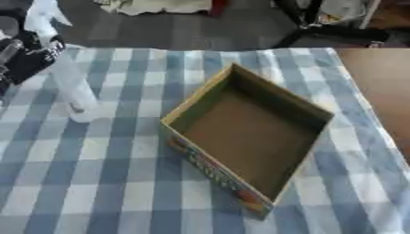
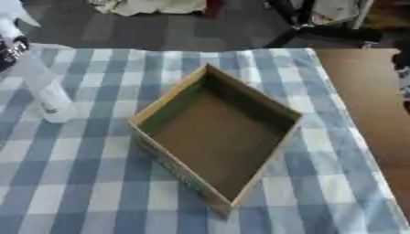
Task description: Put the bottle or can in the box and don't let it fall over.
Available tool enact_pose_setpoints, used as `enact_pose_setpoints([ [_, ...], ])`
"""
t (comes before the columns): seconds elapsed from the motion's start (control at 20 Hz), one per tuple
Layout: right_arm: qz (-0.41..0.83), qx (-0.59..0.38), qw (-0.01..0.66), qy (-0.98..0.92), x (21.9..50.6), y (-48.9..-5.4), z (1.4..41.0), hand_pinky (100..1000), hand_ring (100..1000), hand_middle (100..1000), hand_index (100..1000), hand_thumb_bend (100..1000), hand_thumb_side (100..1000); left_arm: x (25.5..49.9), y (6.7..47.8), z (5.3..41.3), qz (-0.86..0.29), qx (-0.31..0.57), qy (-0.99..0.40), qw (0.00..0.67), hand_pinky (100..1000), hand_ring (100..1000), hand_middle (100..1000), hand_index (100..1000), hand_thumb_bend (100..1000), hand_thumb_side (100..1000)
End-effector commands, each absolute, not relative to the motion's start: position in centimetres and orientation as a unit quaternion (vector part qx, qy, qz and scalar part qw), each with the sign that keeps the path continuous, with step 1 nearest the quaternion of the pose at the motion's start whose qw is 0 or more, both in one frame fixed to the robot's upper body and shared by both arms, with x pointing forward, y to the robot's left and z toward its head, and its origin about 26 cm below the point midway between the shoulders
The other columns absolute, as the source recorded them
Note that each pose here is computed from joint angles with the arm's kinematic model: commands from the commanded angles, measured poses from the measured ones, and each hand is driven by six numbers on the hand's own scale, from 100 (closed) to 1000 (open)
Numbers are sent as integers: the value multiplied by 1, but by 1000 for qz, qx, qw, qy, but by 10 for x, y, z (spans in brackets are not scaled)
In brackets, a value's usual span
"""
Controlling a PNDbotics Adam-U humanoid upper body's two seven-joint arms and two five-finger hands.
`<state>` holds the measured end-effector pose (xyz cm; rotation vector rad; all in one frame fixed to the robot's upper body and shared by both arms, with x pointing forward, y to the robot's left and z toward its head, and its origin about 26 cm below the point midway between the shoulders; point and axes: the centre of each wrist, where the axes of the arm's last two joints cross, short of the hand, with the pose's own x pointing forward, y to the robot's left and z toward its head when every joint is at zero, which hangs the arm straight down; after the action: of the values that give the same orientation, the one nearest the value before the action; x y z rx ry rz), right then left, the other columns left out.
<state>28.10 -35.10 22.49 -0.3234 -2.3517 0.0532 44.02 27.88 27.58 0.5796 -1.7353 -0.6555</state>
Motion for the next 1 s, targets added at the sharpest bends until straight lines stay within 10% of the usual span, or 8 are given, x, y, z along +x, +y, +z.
enact_pose_setpoints([
  [0.05, 30, -129, 362, -923, 278, -349, 235, 933, 914, 1000, 842, 100, 423, 436, 279, 296, -276, 270, -750, 537, 1000, 1000, 1000, 838, 100, 695],
  [1.0, 28, -125, 362, -923, 279, -348, 236, 933, 912, 1000, 841, 100, 431, 444, 276, 298, -281, 284, -742, 538, 1000, 1000, 1000, 833, 100, 713],
])
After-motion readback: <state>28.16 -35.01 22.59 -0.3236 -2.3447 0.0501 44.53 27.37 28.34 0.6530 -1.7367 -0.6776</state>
